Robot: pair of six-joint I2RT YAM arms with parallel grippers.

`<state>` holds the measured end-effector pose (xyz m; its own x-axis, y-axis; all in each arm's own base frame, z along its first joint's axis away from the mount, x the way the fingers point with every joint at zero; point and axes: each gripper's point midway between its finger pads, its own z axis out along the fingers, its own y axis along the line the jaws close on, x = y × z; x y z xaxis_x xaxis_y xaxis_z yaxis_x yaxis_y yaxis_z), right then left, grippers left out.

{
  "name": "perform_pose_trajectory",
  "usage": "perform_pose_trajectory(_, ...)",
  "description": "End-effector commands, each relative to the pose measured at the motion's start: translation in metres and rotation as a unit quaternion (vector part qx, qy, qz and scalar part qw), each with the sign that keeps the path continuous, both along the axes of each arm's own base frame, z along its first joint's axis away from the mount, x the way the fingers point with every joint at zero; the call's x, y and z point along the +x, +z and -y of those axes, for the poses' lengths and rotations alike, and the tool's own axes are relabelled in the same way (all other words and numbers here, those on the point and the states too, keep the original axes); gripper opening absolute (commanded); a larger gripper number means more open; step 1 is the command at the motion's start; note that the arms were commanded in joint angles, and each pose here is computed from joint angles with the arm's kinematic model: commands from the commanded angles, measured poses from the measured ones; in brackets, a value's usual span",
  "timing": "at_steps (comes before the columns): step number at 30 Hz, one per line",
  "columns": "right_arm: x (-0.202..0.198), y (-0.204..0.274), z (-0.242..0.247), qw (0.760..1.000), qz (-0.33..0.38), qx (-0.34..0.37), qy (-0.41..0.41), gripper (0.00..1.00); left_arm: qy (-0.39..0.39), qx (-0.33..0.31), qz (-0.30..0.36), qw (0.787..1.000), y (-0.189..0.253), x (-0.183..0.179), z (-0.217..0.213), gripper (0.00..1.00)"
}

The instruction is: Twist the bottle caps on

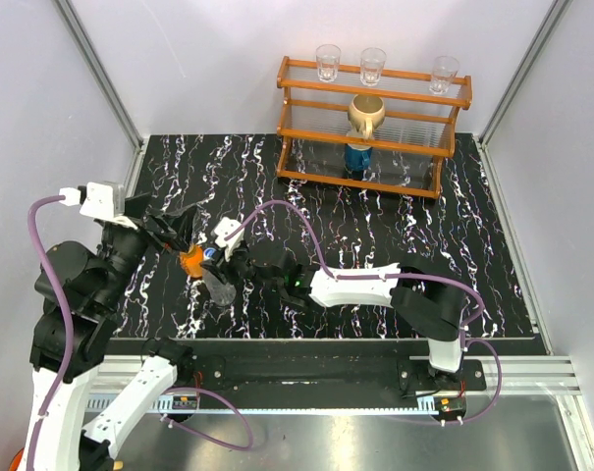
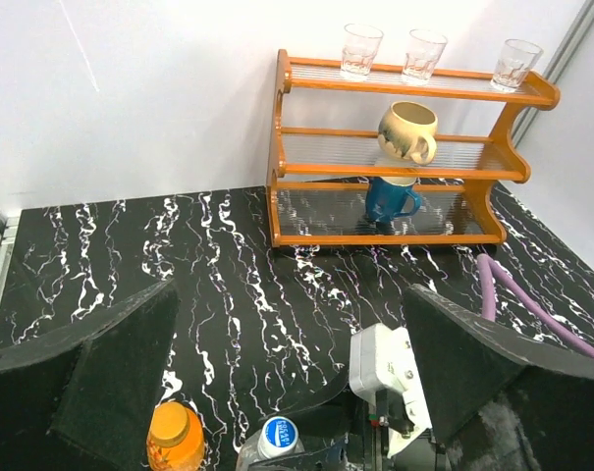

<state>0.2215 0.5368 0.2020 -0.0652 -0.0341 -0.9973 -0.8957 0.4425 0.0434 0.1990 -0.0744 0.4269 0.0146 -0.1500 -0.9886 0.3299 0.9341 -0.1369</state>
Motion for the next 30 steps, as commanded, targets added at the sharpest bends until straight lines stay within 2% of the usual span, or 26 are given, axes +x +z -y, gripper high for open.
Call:
perform_pose_trajectory(1,0.001,0.009,0.001,1.0,0.008,0.01,-0.01,0.33,0.036,-0.017,0.023,0.999,0.017,0.005,-0.012,0.99)
perform_pose_trajectory(5,0.002,0.008,0.001,1.0,0.013,-0.001,-0.008,0.43,0.043,-0.01,0.003,0.999,0.007,0.012,-0.012,0.99)
perform_pose_trajectory(6,0.002,0.008,0.001,1.0,0.014,-0.004,-0.007,0.53,0.044,-0.009,-0.001,0.999,0.005,0.013,-0.011,0.99)
perform_pose_trajectory(8,0.001,0.006,-0.001,1.0,0.019,-0.018,-0.001,0.62,0.046,-0.009,-0.003,0.999,0.003,0.015,-0.012,0.99)
perform_pose_trajectory(9,0.001,0.007,-0.001,1.0,0.021,-0.021,0.001,0.73,0.047,-0.008,-0.004,0.999,0.002,0.015,-0.012,0.99)
perform_pose_trajectory(11,-0.002,0.012,-0.003,0.999,0.031,-0.028,0.005,0.88,0.048,-0.008,-0.006,0.999,0.001,0.016,-0.012,0.99)
perform_pose_trajectory(12,-0.001,0.016,-0.003,0.999,0.034,-0.026,0.005,0.99,0.049,-0.007,-0.006,0.999,0.001,0.017,-0.012,0.99)
perform_pose_trajectory(23,-0.005,0.057,-0.002,0.997,0.074,-0.027,0.014,1.0,0.045,-0.004,-0.018,0.999,-0.008,0.021,-0.009,0.99)
perform_pose_trajectory(30,-0.015,0.103,0.012,0.996,0.081,-0.03,0.02,1.0,0.046,0.005,-0.039,0.998,-0.024,0.029,-0.007,0.99)
